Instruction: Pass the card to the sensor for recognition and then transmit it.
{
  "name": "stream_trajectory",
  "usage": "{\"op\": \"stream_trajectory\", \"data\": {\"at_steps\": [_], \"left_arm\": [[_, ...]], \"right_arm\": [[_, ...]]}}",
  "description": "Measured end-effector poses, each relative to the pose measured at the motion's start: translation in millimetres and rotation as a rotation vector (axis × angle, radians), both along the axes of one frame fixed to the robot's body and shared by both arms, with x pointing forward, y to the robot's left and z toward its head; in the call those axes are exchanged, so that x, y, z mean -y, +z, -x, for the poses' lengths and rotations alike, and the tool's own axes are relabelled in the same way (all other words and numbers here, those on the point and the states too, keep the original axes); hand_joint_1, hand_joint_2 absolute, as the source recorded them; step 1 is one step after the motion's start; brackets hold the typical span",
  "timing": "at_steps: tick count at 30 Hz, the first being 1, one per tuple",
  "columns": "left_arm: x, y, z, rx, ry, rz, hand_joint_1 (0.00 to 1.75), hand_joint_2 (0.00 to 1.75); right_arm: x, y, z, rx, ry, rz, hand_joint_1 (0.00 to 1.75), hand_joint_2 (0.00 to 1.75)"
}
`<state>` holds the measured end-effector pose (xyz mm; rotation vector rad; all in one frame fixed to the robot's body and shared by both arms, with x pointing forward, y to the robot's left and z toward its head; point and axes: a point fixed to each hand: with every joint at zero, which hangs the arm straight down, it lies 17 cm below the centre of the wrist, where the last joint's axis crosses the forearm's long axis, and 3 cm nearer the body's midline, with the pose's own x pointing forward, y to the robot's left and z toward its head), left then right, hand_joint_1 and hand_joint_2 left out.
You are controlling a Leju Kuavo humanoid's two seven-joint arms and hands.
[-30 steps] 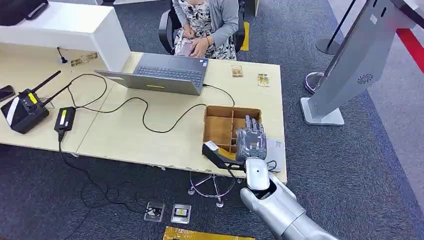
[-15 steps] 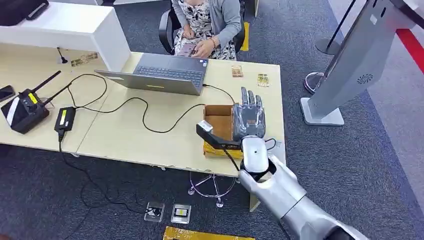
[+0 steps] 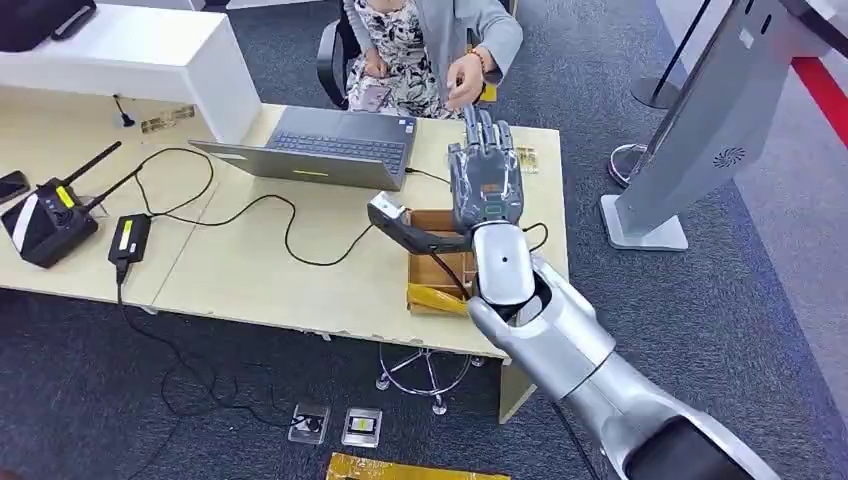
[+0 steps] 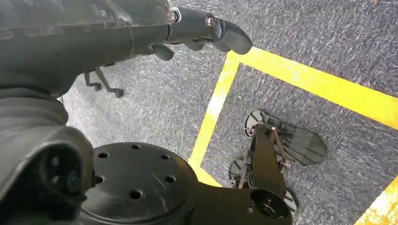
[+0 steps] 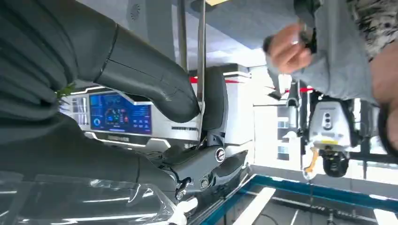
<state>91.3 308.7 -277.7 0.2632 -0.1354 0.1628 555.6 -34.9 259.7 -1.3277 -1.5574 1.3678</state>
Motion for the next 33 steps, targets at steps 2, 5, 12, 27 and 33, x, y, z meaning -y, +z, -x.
{"op": "stream_trajectory", "data": {"at_steps": [2,5,12,27,33], "left_arm": [[0,0,-1,0.005,0.002,-0.002,0.00,0.00],[-1,0,-2,0.009,-0.002,-0.004,0.00,0.00],[-1,1,-4,0.026,0.005,-0.005,0.00,0.00],[-2,0,7,-0.029,0.065,-0.020,0.00,0.00],[-2,0,8,-0.036,0.074,-0.025,0.00,0.00]], "right_arm": [[-10,-4,-3,-0.030,0.026,0.019,1.75,1.75],[-19,-7,-10,-0.059,0.032,0.066,1.75,1.75],[-34,-19,-17,-0.103,0.050,0.148,1.75,1.75],[-54,-33,-18,-0.148,0.063,0.242,0.00,0.00],[-61,-37,-15,-0.168,0.076,0.268,0.00,0.00]]}}
